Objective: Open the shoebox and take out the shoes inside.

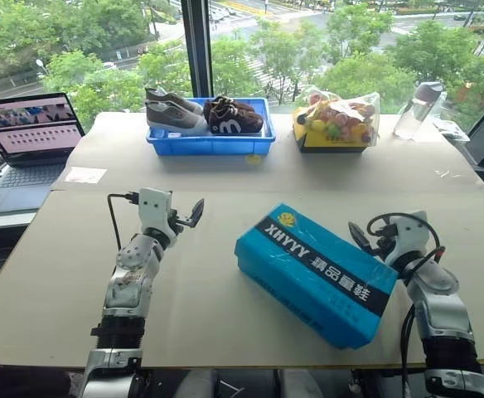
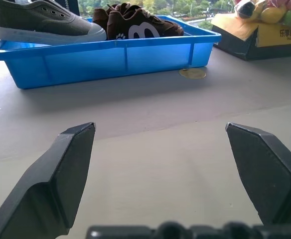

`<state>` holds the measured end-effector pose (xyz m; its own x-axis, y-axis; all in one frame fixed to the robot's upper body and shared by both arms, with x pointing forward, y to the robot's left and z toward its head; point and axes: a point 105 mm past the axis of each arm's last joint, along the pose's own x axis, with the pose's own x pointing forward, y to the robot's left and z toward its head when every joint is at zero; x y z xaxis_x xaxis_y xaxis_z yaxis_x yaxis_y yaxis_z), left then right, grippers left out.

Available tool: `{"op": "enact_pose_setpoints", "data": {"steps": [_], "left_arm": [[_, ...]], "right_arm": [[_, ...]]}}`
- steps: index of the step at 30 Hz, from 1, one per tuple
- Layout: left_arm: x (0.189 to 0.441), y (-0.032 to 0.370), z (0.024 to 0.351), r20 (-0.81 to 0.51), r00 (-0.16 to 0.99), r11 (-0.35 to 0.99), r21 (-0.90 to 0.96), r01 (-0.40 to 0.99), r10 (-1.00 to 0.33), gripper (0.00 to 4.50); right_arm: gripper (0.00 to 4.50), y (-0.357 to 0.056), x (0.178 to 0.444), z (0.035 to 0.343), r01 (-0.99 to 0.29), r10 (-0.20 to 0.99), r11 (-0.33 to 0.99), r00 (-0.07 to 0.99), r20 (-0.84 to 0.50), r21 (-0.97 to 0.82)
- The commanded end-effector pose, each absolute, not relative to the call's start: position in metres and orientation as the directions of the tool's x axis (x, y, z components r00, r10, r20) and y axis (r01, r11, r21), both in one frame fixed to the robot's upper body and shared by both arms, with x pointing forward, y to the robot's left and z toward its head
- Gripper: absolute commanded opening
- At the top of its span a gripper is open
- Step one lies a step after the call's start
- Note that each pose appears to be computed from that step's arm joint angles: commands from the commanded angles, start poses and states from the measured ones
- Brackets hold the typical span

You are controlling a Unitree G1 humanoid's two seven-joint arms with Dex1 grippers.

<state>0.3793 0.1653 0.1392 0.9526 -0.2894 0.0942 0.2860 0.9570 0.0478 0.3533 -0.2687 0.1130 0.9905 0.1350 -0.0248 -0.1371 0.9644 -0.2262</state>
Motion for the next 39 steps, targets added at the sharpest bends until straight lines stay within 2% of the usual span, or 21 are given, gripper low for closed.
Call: {"op": "enact_pose_setpoints", "data": {"steps": [1, 6, 7, 9, 10, 13, 17, 20, 21, 25, 27, 31, 36, 39], "left_arm": [[0.379, 0.164, 0.160, 0.175, 0.927, 0.943, 0.022, 0.332, -0.330, 4.50], [0.392, 0.169, 0.182, 0.225, 0.874, 0.901, 0.054, 0.430, -0.431, 4.50], [0.395, 0.169, 0.184, 0.224, 0.867, 0.894, 0.070, 0.442, -0.446, 4.24], [0.402, 0.164, 0.188, 0.214, 0.833, 0.860, 0.115, 0.497, -0.510, 3.82], [0.406, 0.161, 0.188, 0.203, 0.819, 0.844, 0.132, 0.520, -0.537, 3.51], [0.416, 0.149, 0.200, 0.238, 0.768, 0.803, 0.120, 0.584, -0.594, 2.45], [0.430, 0.108, 0.210, 0.197, 0.660, 0.689, 0.189, 0.700, -0.725, 1.07], [0.424, 0.082, 0.202, 0.137, 0.532, 0.550, 0.182, 0.815, -0.835, 0.01], [0.416, 0.074, 0.191, 0.083, 0.454, 0.461, 0.181, 0.869, -0.887, 0.00], [0.379, 0.068, 0.147, -0.150, 0.164, 0.145, 0.132, 0.981, -0.975, 0.00], [0.368, 0.071, 0.136, -0.206, 0.099, 0.074, 0.127, 0.989, -0.974, 0.00], [0.358, 0.074, 0.127, -0.256, 0.052, 0.026, 0.103, 0.994, -0.965, 0.00], [0.344, 0.073, 0.134, -0.193, 0.062, 0.047, 0.079, 0.996, -0.979, 0.00], [0.333, 0.079, 0.150, -0.112, 0.080, 0.078, 0.017, 0.997, -0.990, 0.00]], "right_arm": [[4.49, -0.275, 0.352, 0.137, -0.116, 0.133, 0.956, 0.990, 0.047, -0.269], [4.49, -0.306, 0.326, 0.167, -0.085, 0.117, 0.924, 0.991, 0.064, -0.372], [4.50, -0.309, 0.321, 0.170, -0.091, 0.123, 0.917, 0.991, 0.058, -0.388], [3.98, -0.316, 0.306, 0.180, -0.099, 0.130, 0.905, 0.990, 0.048, -0.414], [3.80, -0.319, 0.299, 0.184, -0.102, 0.130, 0.897, 0.991, 0.036, -0.431], [2.75, -0.327, 0.277, 0.192, -0.098, 0.107, 0.874, 0.994, -0.008, -0.476], [1.40, -0.327, 0.236, 0.188, -0.173, 0.099, 0.854, 0.980, -0.174, -0.491], [0.35, -0.310, 0.215, 0.181, -0.254, 0.149, 0.876, 0.951, -0.271, -0.409], [0.02, -0.301, 0.209, 0.179, -0.290, 0.182, 0.879, 0.938, -0.296, -0.379], [0.02, -0.271, 0.198, 0.170, -0.366, 0.282, 0.899, 0.905, -0.318, -0.243], [0.02, -0.260, 0.199, 0.164, -0.383, 0.308, 0.902, 0.895, -0.323, -0.201], [0.02, -0.240, 0.202, 0.154, -0.440, 0.374, 0.888, 0.861, -0.344, -0.136], [0.02, -0.211, 0.246, 0.151, -0.531, 0.477, 0.831, 0.833, -0.279, -0.164], [0.02, -0.202, 0.281, 0.154, -0.567, 0.524, 0.802, 0.819, -0.232, -0.188]]}}
